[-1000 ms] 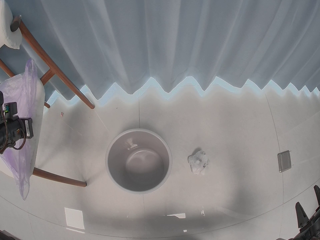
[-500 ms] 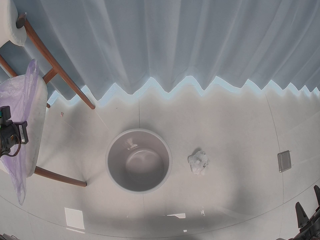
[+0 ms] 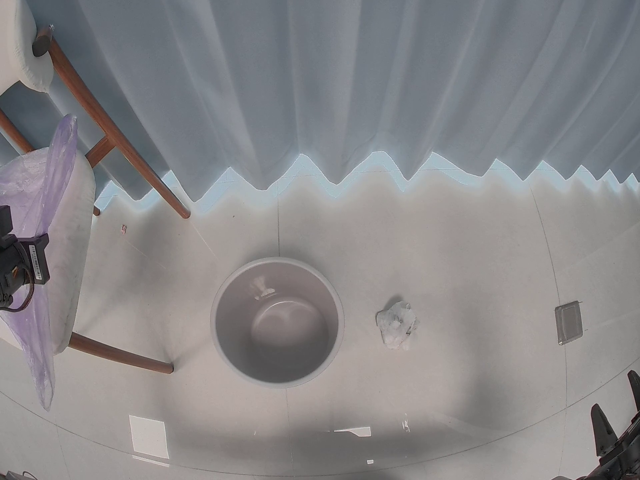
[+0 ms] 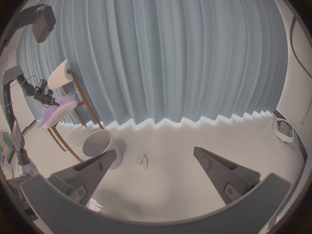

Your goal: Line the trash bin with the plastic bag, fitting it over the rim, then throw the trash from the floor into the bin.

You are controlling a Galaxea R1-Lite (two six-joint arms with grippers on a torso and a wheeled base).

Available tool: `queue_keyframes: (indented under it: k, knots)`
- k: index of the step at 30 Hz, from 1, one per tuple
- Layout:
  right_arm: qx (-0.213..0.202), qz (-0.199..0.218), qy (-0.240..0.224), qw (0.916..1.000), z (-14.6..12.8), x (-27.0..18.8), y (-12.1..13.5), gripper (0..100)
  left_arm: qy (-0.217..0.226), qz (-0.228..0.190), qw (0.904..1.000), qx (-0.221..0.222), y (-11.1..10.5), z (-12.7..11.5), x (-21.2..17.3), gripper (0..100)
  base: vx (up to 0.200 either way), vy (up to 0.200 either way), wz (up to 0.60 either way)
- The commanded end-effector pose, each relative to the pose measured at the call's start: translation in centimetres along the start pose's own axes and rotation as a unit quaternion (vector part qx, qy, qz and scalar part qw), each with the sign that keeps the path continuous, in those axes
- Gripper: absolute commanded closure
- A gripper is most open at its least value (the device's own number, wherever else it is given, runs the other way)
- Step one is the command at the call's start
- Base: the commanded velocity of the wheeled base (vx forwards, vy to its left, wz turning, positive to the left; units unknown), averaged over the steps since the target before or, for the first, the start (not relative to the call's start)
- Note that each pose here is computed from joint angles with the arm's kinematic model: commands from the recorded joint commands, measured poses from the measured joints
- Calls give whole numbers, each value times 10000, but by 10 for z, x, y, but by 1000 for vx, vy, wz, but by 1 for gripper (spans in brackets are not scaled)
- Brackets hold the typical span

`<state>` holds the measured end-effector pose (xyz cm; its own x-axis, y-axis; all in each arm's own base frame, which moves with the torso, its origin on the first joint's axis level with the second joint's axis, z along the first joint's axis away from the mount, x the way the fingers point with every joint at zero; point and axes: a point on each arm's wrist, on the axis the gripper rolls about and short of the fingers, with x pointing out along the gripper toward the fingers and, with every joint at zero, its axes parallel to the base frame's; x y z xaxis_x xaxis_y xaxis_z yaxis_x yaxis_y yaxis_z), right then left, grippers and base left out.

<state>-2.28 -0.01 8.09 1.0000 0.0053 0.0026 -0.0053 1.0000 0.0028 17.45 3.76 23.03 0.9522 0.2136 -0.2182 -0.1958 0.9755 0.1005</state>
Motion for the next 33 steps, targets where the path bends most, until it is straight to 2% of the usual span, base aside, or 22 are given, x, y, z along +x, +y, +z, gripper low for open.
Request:
queue_keyframes:
  k: [1,7,18,26,33]
  knots:
    - [2,4,5,10000,-5,0,0,0,-80,3,10000,1,0,2,-4,100,0,0,0]
    - [2,-4,5,10000,-5,0,0,0,-106,-25,9999,1,0,3,-5,100,0,0,0]
    - [2,4,5,10000,-5,0,0,0,-131,-508,9986,-2,-2,2,-5,100,0,0,0]
    - [2,-4,5,10000,-5,0,0,0,-161,-1083,9937,-249,-5,4,-4,100,0,0,0]
    - [2,4,5,10000,-5,0,0,0,-82,-1622,9848,-608,-7,1,-5,100,0,0,0]
